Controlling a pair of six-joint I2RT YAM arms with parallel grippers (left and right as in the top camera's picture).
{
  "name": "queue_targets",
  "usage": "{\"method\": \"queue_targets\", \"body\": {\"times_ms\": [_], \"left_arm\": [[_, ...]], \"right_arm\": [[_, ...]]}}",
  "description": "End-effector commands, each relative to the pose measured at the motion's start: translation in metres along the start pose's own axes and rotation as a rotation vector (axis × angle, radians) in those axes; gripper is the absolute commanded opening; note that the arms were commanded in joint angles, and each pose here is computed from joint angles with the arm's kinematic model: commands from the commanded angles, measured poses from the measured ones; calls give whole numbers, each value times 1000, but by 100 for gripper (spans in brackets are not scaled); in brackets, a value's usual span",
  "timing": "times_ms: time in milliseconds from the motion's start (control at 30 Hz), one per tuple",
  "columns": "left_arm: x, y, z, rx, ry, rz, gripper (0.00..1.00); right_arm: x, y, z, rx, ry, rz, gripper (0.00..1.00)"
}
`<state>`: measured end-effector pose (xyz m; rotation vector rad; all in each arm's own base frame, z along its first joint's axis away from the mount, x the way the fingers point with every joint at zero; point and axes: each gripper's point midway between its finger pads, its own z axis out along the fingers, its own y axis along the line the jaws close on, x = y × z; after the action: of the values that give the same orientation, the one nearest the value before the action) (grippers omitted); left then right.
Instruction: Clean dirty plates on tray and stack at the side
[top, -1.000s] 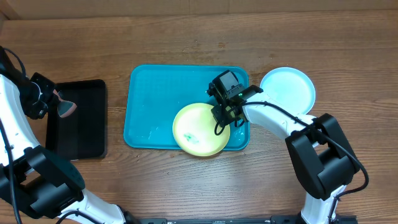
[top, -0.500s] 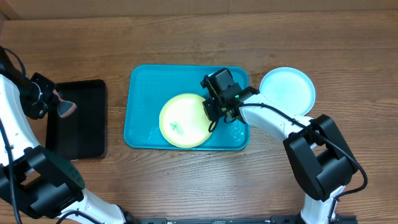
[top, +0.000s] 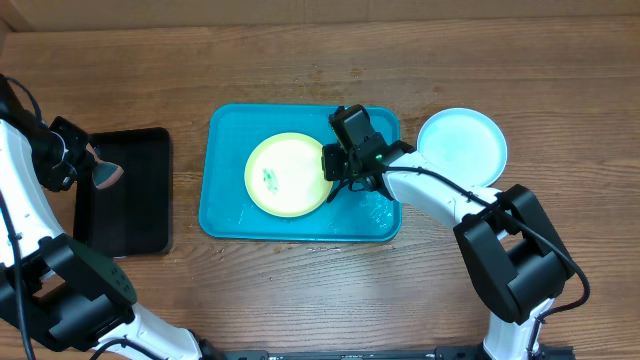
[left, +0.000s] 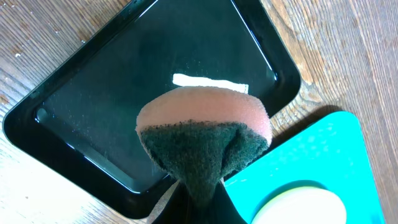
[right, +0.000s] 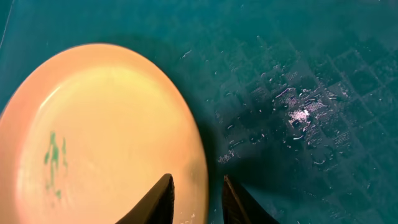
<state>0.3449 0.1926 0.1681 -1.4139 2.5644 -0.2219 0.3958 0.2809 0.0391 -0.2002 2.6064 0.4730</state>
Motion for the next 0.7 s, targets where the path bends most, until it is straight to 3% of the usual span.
{"method": "queue_targets", "body": {"times_ms": [0,67,200,433,600,667], "left_arm": [[2,-8,2,13,6,45,4],[3,-10,2,13,7,60,4],[3,-9,3,-38,-13,89,4],[0,6,11,-139,-48,44,4],[8,14,37,-153,-21,43,4],[12,19,50,-158,-13,42,4]], "right_arm": [[-2,-7,5,43,-19,-10,30],[-1,-7,11,37,-19,-69,38],[8,-5,26,7,11,-245,42],[27,-8,43,-15,72,-266,41],[28,-7,43,-12,73,-216,12],[29,-8,43,-9,77,-163,10]]}}
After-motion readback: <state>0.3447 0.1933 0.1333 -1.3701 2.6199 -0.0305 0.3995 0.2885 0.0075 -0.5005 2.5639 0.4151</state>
